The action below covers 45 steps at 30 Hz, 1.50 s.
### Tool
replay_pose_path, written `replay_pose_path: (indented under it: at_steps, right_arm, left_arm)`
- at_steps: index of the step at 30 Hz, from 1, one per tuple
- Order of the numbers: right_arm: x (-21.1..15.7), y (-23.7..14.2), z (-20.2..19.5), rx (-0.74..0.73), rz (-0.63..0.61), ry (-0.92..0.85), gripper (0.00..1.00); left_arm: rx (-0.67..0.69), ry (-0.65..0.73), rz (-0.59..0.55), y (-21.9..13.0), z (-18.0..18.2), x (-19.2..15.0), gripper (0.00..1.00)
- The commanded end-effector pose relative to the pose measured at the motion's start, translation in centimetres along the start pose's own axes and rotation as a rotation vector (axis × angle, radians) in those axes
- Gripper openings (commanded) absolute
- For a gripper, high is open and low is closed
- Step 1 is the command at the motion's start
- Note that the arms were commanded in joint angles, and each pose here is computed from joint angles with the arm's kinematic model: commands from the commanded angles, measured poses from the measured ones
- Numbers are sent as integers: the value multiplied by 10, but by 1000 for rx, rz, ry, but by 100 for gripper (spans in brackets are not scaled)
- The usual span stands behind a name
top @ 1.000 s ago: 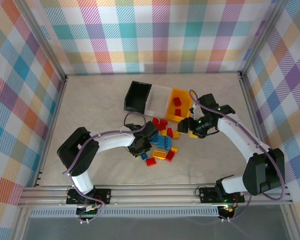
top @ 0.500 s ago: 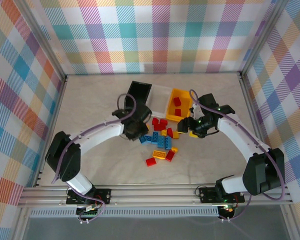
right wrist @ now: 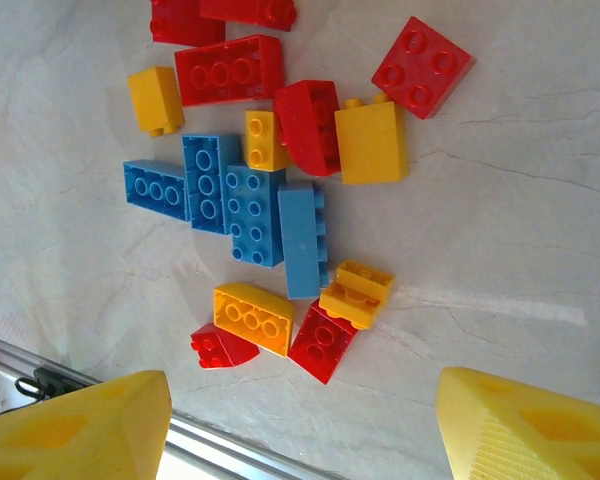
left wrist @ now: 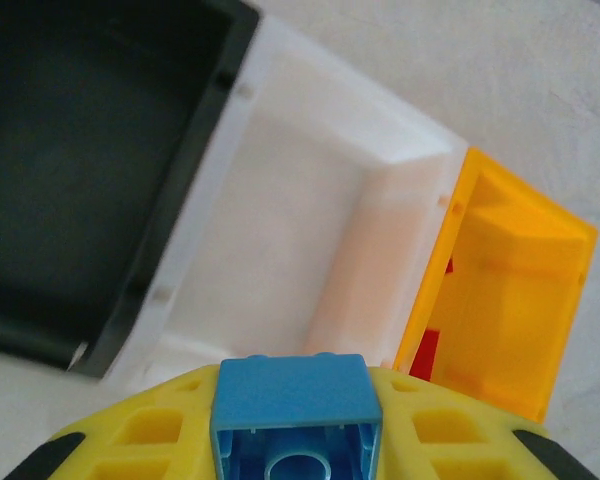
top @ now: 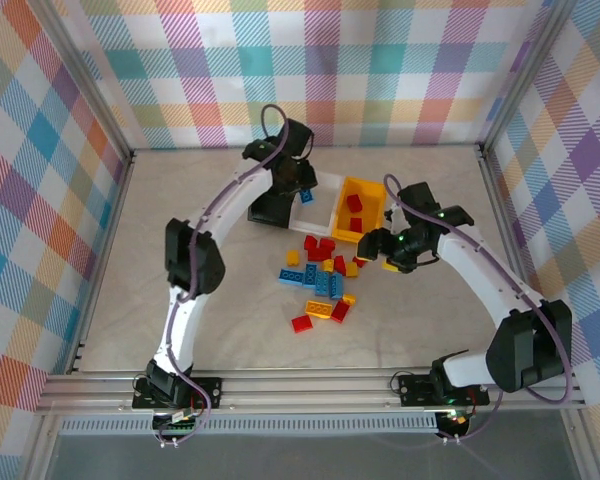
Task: Sort the legos into containers by color
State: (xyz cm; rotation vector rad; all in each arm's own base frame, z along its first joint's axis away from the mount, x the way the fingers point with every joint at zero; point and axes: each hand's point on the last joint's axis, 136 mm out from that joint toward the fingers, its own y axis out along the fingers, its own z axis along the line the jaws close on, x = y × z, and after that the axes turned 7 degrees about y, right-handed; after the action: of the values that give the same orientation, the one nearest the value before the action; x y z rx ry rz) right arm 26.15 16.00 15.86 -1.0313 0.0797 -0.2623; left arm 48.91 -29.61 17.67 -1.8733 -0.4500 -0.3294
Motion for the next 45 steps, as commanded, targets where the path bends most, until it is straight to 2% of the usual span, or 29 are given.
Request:
replay_pose_path:
  at_steps: [1,9,13,17,21,29,35,40,45]
  right_arm:
    - [-2,-14,1,-15,-26,57,71]
    - [-7,-27,-3,-43,-39,64,71]
    - [-17,-27,-13,-64,-38,42,71]
    - [-26,-28,-18,-63,-27,47,71]
    - [-34,-27,-23,-60,-22,51,71]
    - [-47,-30,-29,-56,-14,45,71]
    - [-49,-22,-34,-61,5,27,71]
    - [-46,-8,-35,-55,29,25,70]
    - [-43,5,-34,-33,45,37,70]
  left_arm:
    - [-15,69,99,14,1,-10,30]
    - [-70,39,126,62,-2,-12,30]
    - [-73,54,141,76,-8,-22,32]
    - [-70,39,165,90,-8,-32,40]
    - [-65,36,166,92,-8,-33,41]
    - [-69,44,147,71,-13,-27,49]
    - [-85,75,124,24,-26,-27,56]
    - [-73,142,151,-17,-24,-58,58]
    - [-35,245,230,-46,-3,-123,59]
